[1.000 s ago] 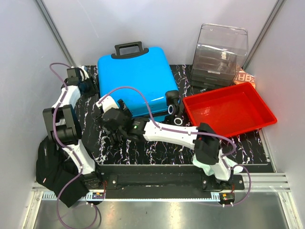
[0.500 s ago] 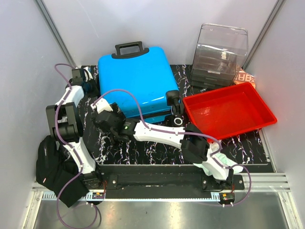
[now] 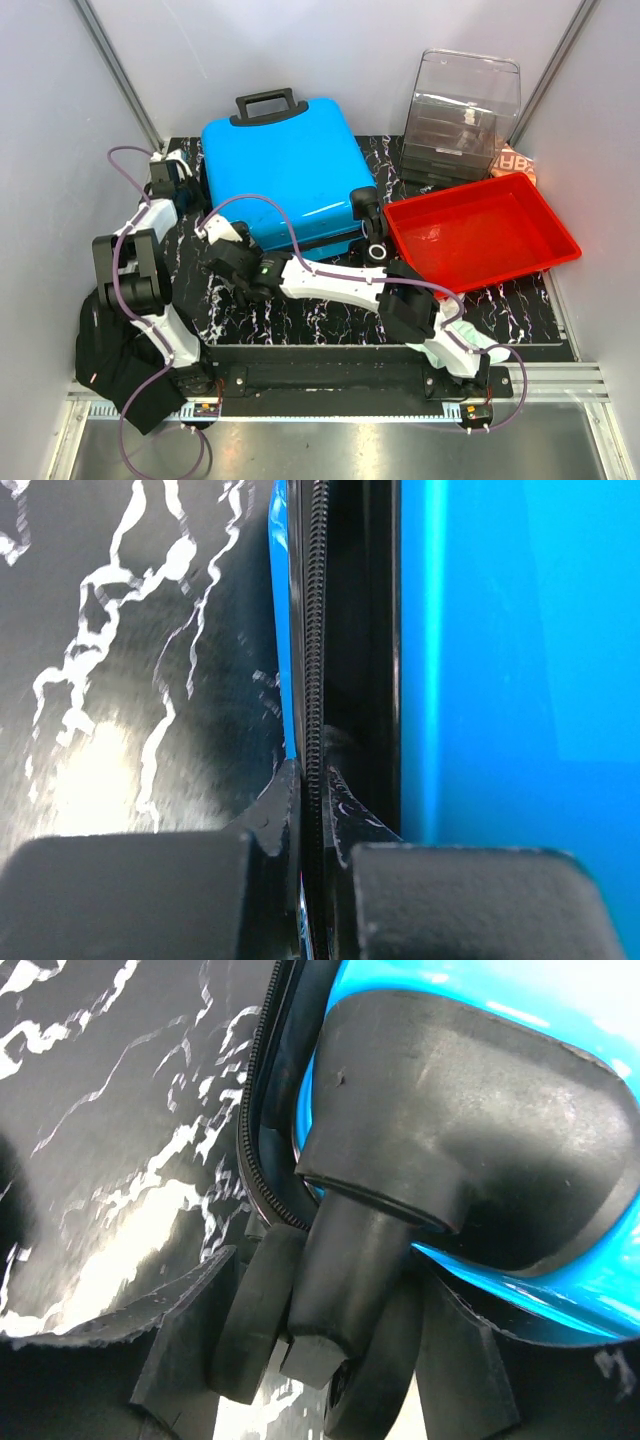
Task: Open, take out, and arrange the luggage
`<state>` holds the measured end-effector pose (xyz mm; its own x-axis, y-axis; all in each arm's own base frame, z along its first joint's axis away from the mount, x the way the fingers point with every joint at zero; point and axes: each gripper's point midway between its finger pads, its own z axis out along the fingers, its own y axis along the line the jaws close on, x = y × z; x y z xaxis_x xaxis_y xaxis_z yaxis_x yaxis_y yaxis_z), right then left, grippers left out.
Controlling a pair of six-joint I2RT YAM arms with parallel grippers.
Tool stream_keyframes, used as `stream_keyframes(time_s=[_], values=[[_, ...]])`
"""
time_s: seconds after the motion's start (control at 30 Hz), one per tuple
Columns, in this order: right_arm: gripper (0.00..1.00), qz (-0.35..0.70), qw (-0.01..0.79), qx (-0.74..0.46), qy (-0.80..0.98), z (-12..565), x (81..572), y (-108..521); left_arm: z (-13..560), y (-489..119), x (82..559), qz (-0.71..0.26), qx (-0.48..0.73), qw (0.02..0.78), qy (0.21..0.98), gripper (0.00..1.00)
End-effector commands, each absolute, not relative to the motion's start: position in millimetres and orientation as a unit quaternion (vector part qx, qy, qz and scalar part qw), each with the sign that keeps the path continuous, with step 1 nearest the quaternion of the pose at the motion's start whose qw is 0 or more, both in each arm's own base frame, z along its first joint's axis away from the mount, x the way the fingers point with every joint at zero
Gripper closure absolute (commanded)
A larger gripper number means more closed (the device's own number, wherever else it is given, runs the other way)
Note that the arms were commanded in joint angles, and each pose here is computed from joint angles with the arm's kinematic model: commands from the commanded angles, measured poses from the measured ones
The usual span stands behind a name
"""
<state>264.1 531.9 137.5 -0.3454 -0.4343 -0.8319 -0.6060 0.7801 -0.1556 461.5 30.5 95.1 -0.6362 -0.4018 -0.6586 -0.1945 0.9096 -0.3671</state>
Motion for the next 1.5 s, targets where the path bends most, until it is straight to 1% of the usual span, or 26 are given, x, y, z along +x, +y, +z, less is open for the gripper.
stream_keyframes(time_s=[0.0, 0.03, 0.07, 0.1, 0.2, 0.23, 0.37, 0.4, 0.6, 0.87, 1.0, 1.07, 1.1, 1.17, 1.2, 1.27, 1.3, 1.33, 1.4, 1.43, 1.47], values=[[0.83, 0.100, 0.474, -0.288, 0.826, 157, 298, 505, 104, 22, 412, -0.145, -0.158, 0.371, 0.903, 1.00], [0.94, 0.113, 0.476, -0.290, 0.822, 170, 296, 505, 104, 23, 407, -0.144, -0.160, 0.371, 0.903, 1.00], [0.99, 0.122, 0.477, -0.293, 0.819, 178, 294, 505, 97, 26, 398, -0.142, -0.164, 0.363, 0.906, 1.00], [1.00, 0.133, 0.479, -0.296, 0.816, 186, 292, 506, 102, 26, 394, -0.142, -0.163, 0.370, 0.903, 1.00], [1.00, 0.178, 0.498, -0.297, 0.795, 230, 285, 508, 101, 30, 377, -0.145, -0.169, 0.367, 0.903, 1.00], [1.00, 0.200, 0.510, -0.295, 0.783, 256, 282, 505, 103, 30, 374, -0.146, -0.169, 0.369, 0.902, 1.00], [1.00, 0.258, 0.543, -0.276, 0.750, 316, 287, 493, 105, 34, 356, -0.136, -0.166, 0.373, 0.903, 1.00], [1.00, 0.267, 0.556, -0.264, 0.742, 333, 295, 486, 111, 34, 354, -0.133, -0.161, 0.377, 0.902, 1.00], [1.00, 0.310, 0.573, -0.252, 0.715, 381, 315, 468, 116, 36, 336, -0.120, -0.149, 0.376, 0.907, 1.00], [1.00, 0.320, 0.606, -0.234, 0.690, 425, 350, 436, 122, 35, 318, -0.109, -0.125, 0.377, 0.911, 1.00], [1.00, 0.330, 0.628, -0.246, 0.661, 457, 351, 429, 114, 37, 309, -0.096, -0.112, 0.364, 0.920, 1.00], [1.00, 0.330, 0.631, -0.251, 0.656, 460, 356, 425, 108, 36, 305, -0.096, -0.097, 0.350, 0.927, 1.00], [1.00, 0.349, 0.622, -0.258, 0.651, 462, 354, 427, 105, 37, 304, -0.095, -0.093, 0.345, 0.929, 0.99], [1.00, 0.360, 0.616, -0.253, 0.654, 461, 360, 422, 102, 42, 305, -0.081, -0.076, 0.339, 0.934, 0.90], [1.00, 0.364, 0.612, -0.259, 0.653, 459, 362, 422, 101, 45, 305, -0.072, -0.070, 0.338, 0.936, 0.79], [1.00, 0.363, 0.610, -0.266, 0.652, 456, 363, 421, 104, 48, 309, -0.064, -0.042, 0.338, 0.938, 0.64], [1.00, 0.365, 0.609, -0.269, 0.651, 456, 365, 419, 108, 47, 310, -0.066, -0.010, 0.339, 0.938, 0.55], [1.00, 0.368, 0.608, -0.270, 0.650, 456, 365, 418, 105, 45, 305, -0.071, 0.002, 0.319, 0.945, 0.52], [1.00, 0.379, 0.601, -0.271, 0.649, 455, 369, 415, 122, 50, 311, -0.057, 0.053, 0.322, 0.943, 0.45], [1.00, 0.383, 0.601, -0.270, 0.647, 456, 371, 414, 120, 50, 303, -0.058, 0.063, 0.300, 0.950, 0.42], [1.00, 0.385, 0.600, -0.269, 0.648, 455, 373, 413, 134, 55, 308, -0.044, 0.078, 0.310, 0.947, 0.41]])
